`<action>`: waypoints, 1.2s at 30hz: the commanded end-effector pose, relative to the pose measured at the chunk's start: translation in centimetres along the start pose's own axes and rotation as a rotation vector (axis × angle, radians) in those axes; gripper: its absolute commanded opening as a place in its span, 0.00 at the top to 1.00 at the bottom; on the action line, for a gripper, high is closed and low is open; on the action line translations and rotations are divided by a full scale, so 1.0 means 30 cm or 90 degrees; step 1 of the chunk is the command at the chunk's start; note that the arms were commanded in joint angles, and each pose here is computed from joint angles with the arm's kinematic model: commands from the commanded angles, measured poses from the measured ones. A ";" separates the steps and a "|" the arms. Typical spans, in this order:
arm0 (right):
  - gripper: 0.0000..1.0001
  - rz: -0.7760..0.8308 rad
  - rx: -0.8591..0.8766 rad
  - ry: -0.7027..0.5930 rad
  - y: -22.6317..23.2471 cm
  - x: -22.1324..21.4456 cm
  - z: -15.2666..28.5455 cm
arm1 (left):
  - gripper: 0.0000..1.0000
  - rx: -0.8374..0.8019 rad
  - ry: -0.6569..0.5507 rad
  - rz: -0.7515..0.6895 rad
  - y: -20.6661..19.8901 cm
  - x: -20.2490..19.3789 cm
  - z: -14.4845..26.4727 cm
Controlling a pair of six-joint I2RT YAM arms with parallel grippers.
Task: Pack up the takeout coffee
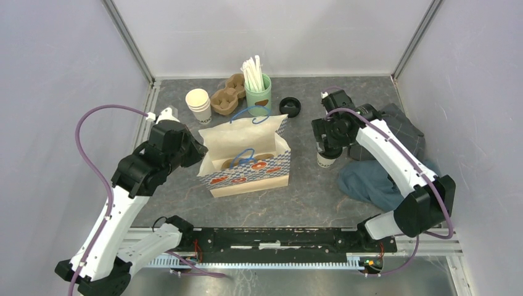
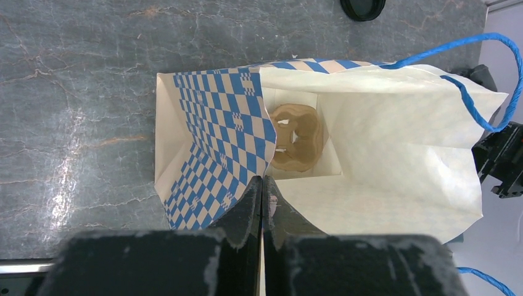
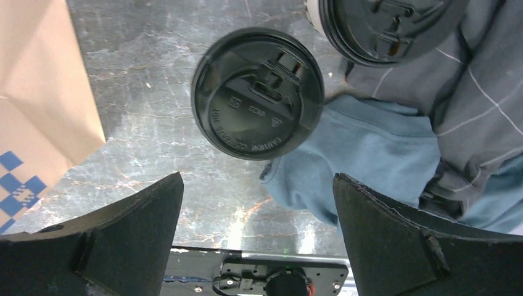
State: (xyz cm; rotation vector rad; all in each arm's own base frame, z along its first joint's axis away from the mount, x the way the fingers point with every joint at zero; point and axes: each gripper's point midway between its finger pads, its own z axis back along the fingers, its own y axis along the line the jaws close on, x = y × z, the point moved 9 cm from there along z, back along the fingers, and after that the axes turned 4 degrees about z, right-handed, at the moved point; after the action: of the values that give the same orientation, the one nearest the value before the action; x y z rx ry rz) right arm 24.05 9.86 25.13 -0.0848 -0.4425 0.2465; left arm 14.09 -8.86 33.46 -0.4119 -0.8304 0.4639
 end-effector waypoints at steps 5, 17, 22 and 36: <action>0.02 0.027 0.046 -0.032 0.002 0.032 -0.050 | 0.98 -0.018 -0.003 -0.010 -0.005 0.005 0.011; 0.02 0.068 0.036 -0.020 -0.014 0.041 -0.119 | 0.98 -0.012 0.006 -0.015 -0.009 0.001 -0.007; 0.02 0.059 0.037 -0.017 -0.021 0.041 -0.139 | 0.98 -0.013 0.009 -0.017 -0.010 0.000 -0.010; 0.10 0.047 0.054 -0.017 -0.029 0.042 -0.168 | 0.98 -0.019 0.022 -0.019 -0.017 -0.006 -0.021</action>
State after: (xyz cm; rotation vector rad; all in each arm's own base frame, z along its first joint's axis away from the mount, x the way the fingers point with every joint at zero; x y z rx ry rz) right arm 27.11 9.01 21.48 -0.0351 -0.4358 0.3252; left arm 14.34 -9.28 33.12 -0.4194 -0.7998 0.4511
